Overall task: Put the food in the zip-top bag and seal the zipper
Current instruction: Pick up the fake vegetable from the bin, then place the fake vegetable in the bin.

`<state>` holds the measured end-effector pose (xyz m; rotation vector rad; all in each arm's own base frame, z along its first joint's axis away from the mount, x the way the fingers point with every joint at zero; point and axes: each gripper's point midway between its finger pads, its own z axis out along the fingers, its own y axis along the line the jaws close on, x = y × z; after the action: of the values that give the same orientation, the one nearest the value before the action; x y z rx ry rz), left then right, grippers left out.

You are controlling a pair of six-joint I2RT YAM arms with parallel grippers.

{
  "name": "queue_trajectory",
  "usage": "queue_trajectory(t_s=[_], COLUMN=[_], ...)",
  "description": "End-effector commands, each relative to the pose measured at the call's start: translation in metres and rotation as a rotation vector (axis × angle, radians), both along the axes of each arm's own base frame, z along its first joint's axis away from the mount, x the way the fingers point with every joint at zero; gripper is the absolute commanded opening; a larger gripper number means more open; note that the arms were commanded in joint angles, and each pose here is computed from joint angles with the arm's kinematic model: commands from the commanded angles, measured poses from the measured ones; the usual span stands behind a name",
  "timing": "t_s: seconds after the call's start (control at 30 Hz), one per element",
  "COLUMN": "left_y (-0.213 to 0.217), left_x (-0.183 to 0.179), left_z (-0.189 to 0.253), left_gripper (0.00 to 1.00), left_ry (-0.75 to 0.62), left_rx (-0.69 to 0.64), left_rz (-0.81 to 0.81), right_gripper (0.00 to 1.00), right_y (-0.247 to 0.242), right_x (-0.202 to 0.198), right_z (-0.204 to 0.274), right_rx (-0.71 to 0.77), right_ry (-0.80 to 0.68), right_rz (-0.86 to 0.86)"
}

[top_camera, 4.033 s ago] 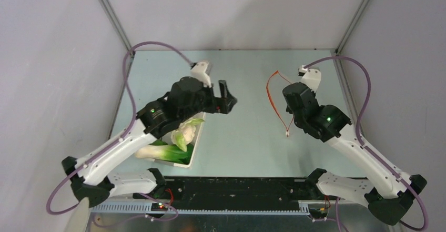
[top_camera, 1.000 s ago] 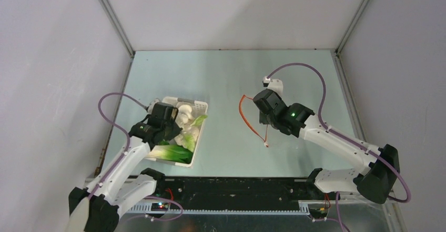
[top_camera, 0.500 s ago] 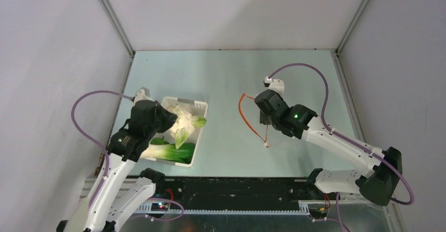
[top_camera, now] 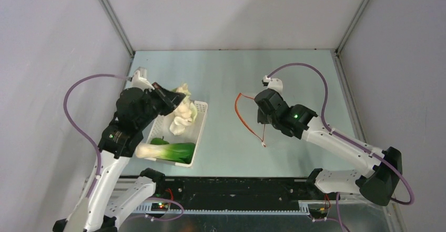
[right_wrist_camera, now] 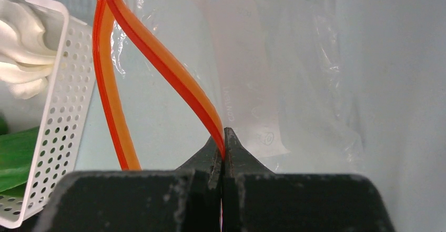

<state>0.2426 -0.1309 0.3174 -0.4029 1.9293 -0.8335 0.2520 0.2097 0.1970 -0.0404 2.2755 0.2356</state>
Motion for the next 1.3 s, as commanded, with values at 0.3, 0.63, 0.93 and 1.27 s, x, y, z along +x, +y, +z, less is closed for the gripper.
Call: queue_trajectory(t_s=[0.3,0.63,0.93,1.27], left_y=[-0.074,-0.133,-0.161,-0.153], left_x=[0.003,-0.001,-0.019,-0.032], left_z=[0.103,0.114,0.12,0.124], left_gripper=[0.0,0.0,0.0,0.0], left_ry=[-0.229,-0.217,-0.209,-0.223], left_rx=[-0.145,-0.189,-0.24,-0.257], left_rz=[-0.278,-0.444,-0.549,-0.543], right_gripper=[0.0,0.0,0.0,0.0], right_y=[0.043,0.058,0.056,0.058], right_x=[0.007,0.013,0.019,0.021], right_z=[0.008,0.006,0.012,0.017], right_rx=[0.154,0.228,0.303,0.34], right_ry=[-0.002,0.024,0.048,0.053], right_rz=[0.084,0.104,0.077,0.085])
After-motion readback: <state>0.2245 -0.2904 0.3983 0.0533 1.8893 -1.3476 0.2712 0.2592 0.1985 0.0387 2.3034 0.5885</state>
